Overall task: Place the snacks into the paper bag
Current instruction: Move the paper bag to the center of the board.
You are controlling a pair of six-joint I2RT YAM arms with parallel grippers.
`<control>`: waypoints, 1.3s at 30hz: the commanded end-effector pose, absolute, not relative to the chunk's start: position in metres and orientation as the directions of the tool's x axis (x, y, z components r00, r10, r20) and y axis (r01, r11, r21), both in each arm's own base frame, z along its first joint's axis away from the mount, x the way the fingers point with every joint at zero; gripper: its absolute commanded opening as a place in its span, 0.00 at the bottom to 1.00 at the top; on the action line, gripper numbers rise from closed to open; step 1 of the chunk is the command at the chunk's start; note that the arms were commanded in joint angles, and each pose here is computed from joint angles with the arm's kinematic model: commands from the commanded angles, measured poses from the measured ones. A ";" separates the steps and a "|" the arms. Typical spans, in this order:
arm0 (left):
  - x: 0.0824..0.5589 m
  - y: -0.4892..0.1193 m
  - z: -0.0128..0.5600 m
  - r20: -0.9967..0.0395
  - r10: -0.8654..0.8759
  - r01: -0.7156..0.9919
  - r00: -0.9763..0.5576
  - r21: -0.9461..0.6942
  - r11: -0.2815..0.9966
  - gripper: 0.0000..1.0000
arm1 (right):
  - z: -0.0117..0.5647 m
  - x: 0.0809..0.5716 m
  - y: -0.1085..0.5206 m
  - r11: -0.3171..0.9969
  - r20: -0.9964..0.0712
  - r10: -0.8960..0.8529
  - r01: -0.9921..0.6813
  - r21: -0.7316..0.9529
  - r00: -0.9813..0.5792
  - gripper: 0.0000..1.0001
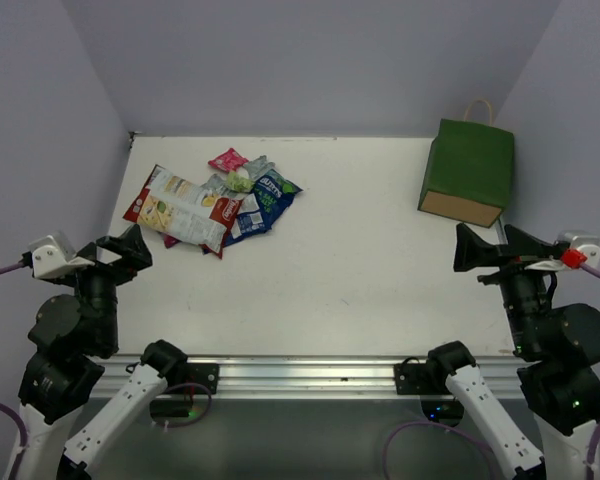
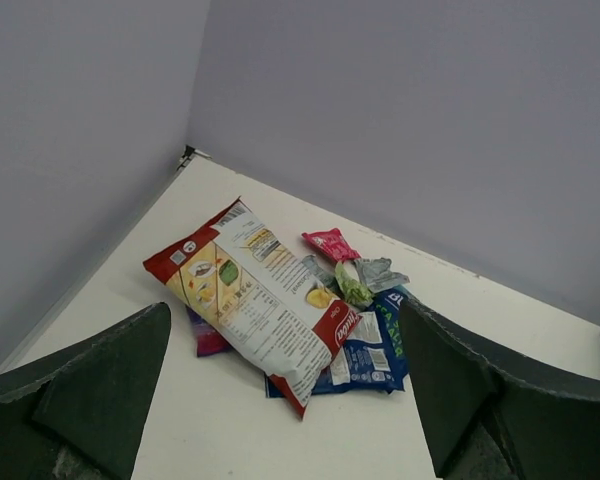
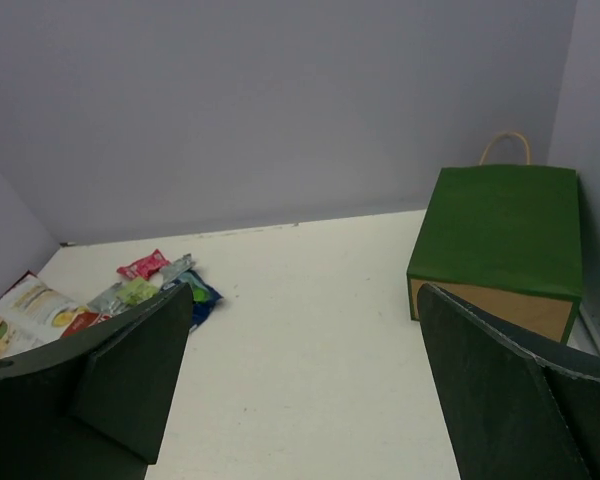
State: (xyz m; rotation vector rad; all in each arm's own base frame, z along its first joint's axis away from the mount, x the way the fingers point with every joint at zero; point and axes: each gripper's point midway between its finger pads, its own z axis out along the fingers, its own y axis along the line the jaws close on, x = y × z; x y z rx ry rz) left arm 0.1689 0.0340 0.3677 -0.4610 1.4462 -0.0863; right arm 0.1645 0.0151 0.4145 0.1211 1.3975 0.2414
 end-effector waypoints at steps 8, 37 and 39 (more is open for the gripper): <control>0.203 -0.006 0.356 -0.950 -0.310 -0.119 0.049 -0.314 0.942 1.00 | 0.387 0.212 0.017 0.955 -0.956 0.294 0.050 0.294 0.000 0.99; 0.229 -0.087 0.267 -0.908 -0.204 0.099 -0.366 -0.256 0.962 1.00 | 0.256 0.426 0.000 0.900 -0.829 0.086 0.401 -0.173 -0.552 0.98; 0.229 -0.087 0.265 -0.907 -0.200 0.100 -0.371 -0.253 0.962 1.00 | 0.239 0.440 -0.010 0.888 -0.808 0.099 0.418 -0.191 -0.580 0.99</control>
